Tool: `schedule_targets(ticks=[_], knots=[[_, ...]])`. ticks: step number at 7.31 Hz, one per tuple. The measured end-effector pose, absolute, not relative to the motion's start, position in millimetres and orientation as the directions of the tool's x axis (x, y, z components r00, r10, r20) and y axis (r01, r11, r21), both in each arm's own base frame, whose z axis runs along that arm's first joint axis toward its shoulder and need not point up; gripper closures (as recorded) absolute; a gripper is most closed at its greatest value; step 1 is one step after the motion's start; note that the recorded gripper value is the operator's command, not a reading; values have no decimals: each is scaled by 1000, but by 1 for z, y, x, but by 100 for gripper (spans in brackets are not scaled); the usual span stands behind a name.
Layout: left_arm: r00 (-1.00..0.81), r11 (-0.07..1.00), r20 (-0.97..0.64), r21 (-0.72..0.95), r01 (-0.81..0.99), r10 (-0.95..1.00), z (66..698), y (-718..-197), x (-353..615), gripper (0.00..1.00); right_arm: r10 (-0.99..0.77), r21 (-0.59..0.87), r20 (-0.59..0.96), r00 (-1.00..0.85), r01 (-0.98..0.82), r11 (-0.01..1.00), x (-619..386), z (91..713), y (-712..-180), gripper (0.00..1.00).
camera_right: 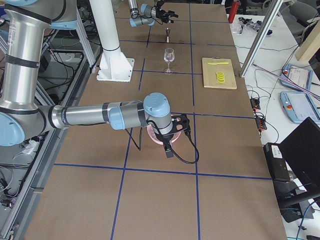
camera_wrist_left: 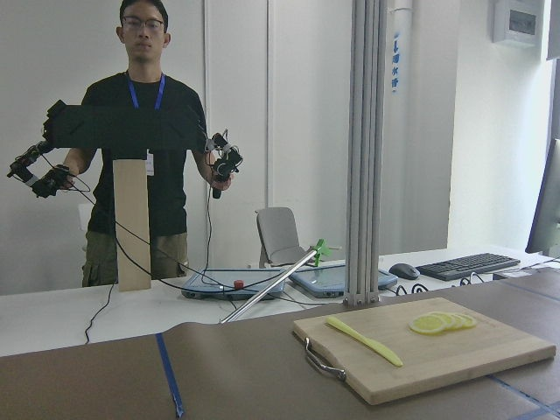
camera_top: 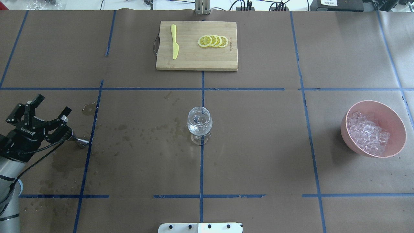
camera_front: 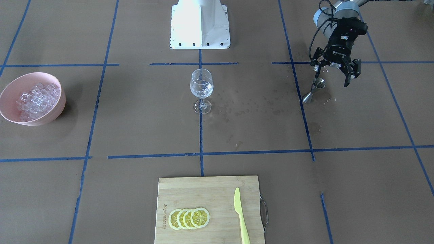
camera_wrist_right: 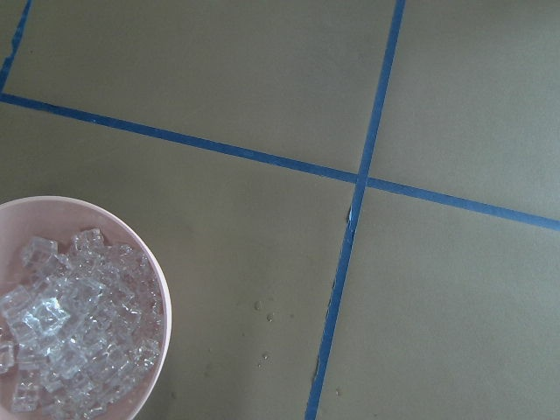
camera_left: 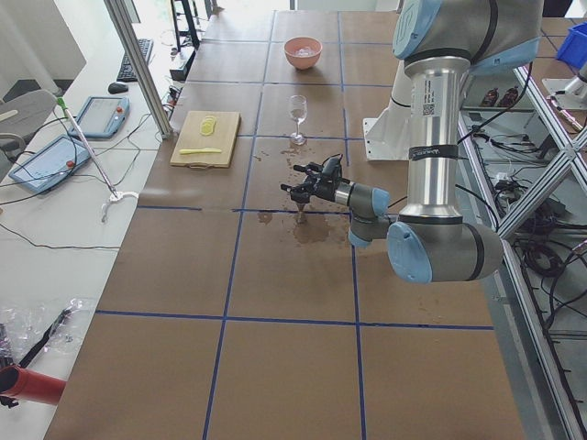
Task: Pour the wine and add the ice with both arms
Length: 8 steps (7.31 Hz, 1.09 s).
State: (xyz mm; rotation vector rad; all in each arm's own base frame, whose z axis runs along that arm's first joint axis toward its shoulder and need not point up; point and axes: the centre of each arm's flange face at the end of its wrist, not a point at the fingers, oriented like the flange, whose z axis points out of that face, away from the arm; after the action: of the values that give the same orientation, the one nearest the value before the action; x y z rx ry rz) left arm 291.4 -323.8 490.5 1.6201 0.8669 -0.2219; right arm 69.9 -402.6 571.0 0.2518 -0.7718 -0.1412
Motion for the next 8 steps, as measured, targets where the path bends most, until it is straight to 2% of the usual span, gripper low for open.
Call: schedule_targets(ticks=[2, 3, 5, 8], knots=[[785, 6, -446, 871, 492, 429, 487, -390, 247, 0, -216, 272, 671, 709, 35, 962, 70, 573, -402, 0], [823, 65, -373, 921, 384, 428, 488, -428, 222, 0, -215, 271, 672, 709, 35, 962, 70, 574, -401, 0], [850, 266, -292, 945, 188, 437, 488, -494, 177, 0, -212, 267, 672, 709, 35, 963, 70, 576, -399, 0], [842, 575, -334, 817, 36, 423, 458, -585, 54, 0, -212, 265, 672, 709, 37, 964, 70, 577, -397, 0]])
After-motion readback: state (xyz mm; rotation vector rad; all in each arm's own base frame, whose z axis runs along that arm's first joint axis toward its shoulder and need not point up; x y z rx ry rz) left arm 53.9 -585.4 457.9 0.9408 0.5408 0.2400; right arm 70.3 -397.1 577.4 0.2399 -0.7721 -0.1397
